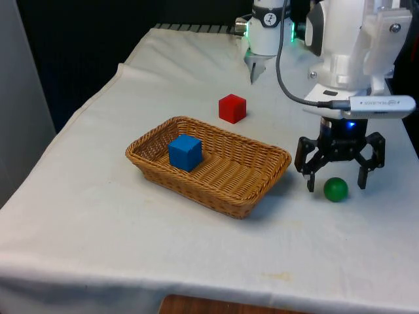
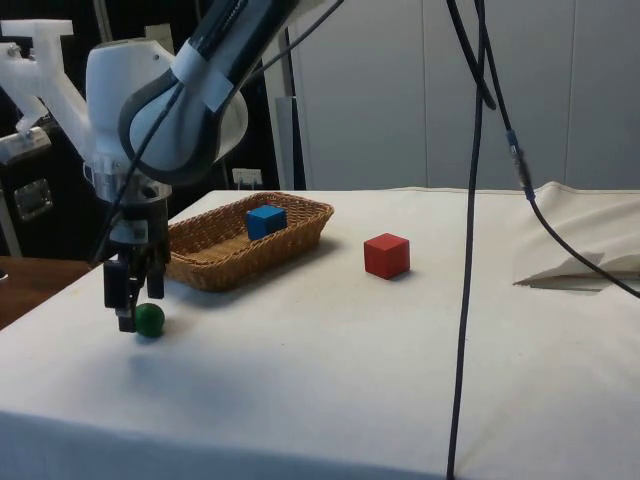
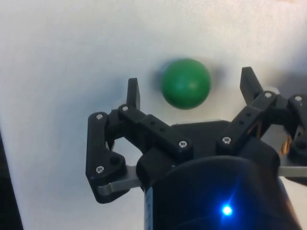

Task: Place all non-red objects into the basket.

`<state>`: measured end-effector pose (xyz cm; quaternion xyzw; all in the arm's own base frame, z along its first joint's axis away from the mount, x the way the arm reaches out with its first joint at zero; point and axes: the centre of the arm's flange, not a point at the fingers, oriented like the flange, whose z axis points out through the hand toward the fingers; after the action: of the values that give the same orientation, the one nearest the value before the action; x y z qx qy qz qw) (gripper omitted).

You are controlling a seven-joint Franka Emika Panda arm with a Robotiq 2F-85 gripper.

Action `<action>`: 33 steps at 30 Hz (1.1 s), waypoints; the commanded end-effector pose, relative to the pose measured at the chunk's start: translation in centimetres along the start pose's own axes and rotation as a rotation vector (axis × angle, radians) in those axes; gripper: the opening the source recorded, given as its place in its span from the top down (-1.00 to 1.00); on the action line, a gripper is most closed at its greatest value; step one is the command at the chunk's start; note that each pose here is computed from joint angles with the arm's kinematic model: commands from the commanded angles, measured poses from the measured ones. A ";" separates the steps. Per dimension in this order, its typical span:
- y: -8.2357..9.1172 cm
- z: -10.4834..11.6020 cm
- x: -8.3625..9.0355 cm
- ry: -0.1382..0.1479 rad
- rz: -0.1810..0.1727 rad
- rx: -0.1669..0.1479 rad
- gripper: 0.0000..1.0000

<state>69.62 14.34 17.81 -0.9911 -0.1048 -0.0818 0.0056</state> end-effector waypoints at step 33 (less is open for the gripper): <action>0.2 0.1 -0.1 -0.005 -0.019 0.007 1.00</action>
<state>69.63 14.06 17.20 -0.9904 -0.1139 -0.0785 0.0040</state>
